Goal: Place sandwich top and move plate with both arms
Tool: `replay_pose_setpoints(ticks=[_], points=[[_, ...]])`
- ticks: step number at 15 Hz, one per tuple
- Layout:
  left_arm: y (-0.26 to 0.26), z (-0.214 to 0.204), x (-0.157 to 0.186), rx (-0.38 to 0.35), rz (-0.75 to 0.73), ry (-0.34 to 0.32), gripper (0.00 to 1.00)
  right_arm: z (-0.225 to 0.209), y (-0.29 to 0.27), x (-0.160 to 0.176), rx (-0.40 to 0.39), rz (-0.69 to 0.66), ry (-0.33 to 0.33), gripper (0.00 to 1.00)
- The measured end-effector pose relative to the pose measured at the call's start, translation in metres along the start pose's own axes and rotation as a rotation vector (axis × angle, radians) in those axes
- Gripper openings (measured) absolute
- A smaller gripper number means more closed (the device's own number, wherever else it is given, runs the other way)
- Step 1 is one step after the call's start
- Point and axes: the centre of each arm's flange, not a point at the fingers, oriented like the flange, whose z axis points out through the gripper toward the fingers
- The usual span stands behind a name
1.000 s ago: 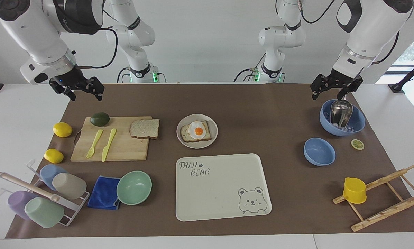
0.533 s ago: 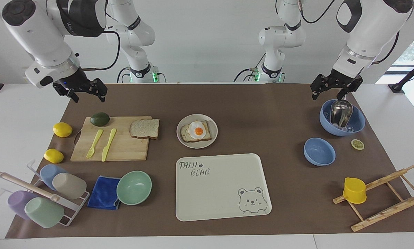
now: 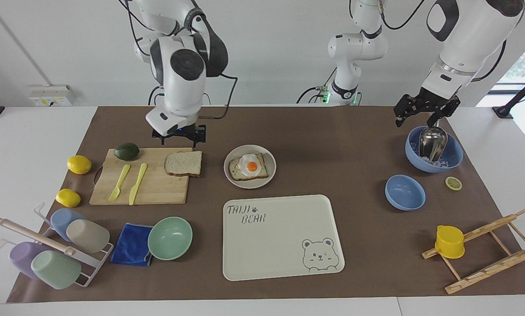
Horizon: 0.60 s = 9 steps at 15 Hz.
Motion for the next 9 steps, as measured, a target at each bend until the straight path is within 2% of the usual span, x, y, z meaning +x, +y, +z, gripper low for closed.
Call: replay_pose_setpoints(ticks=[2, 4, 9], points=[[0.0, 0.0, 0.0, 0.0, 0.0, 0.0, 1.0, 0.042, -0.038, 0.006, -0.029, 0.08, -0.022, 1.0], [0.0, 0.0, 0.0, 0.0, 0.0, 0.0, 1.0, 0.074, -0.066, 0.01, -0.025, 0.119, -0.008, 1.0], [0.0, 0.0, 0.0, 0.0, 0.0, 0.0, 1.0, 0.122, -0.05, 0.012, -0.014, 0.161, -0.029, 1.0]])
